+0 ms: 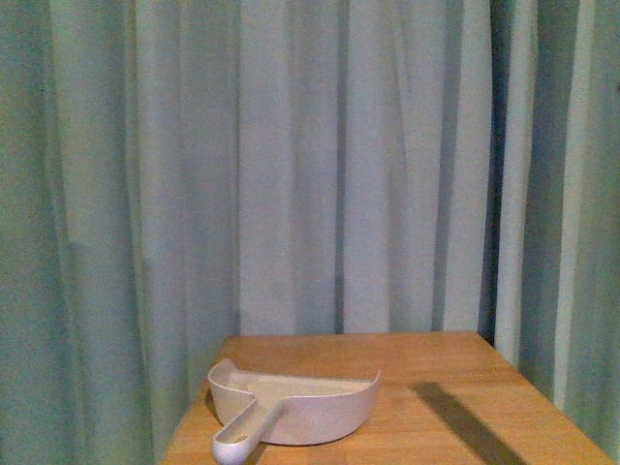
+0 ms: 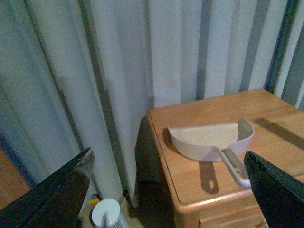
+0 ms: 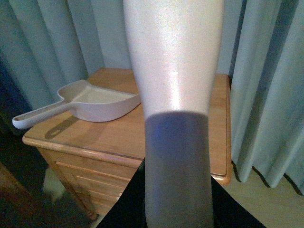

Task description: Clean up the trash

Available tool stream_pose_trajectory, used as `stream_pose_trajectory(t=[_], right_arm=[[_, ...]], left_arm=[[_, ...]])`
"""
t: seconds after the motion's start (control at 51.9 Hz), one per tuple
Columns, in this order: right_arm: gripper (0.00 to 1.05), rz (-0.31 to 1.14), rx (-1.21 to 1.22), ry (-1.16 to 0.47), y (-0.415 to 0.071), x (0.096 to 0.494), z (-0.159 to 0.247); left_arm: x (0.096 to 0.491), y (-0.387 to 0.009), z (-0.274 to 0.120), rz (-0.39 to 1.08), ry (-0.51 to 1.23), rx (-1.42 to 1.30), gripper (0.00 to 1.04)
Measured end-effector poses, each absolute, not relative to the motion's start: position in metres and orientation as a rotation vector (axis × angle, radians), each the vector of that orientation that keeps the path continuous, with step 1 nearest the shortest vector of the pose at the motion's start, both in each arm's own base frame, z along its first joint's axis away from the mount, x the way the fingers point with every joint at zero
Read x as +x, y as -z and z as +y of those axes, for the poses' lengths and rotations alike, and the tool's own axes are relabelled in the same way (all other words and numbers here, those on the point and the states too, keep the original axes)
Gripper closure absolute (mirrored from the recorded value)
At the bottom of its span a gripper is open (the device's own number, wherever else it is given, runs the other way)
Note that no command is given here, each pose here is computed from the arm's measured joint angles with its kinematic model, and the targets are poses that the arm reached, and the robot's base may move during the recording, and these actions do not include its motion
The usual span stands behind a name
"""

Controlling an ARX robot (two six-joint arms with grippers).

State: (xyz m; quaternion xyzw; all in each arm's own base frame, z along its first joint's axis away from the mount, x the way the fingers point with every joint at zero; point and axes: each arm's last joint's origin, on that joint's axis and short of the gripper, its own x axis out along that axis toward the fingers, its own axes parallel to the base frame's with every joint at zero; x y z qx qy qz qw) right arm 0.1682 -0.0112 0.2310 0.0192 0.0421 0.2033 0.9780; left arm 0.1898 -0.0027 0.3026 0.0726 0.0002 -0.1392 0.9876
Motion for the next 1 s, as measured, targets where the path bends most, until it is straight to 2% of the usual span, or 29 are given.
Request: stream_pose_trajectory(t=[0.135, 0.212, 0.327, 0.655, 1.002], right_arm=[[0.87, 0.085, 0.039, -0.41, -0.231, 0.168, -0.011], [0.87, 0.085, 0.039, -0.41, -0.231, 0.168, -0.011], [0.87, 0.085, 0.039, -0.41, -0.231, 0.168, -0.011], [0.87, 0.085, 0.039, -0.41, -0.231, 0.168, -0.011], [0.87, 0.085, 0.039, -0.41, -0.231, 0.168, -0.011]], left_arm=[[0.258, -0.325, -0.031, 0.099, 0.419, 0.186, 0.08], [0.294, -0.318, -0.06, 0.219, 0.561, 0.202, 0.08], [0.323, -0.301, -0.087, 0.311, 0.637, 0.206, 0.08], [0.368, -0.25, -0.143, 0.462, 0.682, 0.295, 0.08], [0.402, -0.193, -0.148, 0.664, 0.553, 0.396, 0.08]])
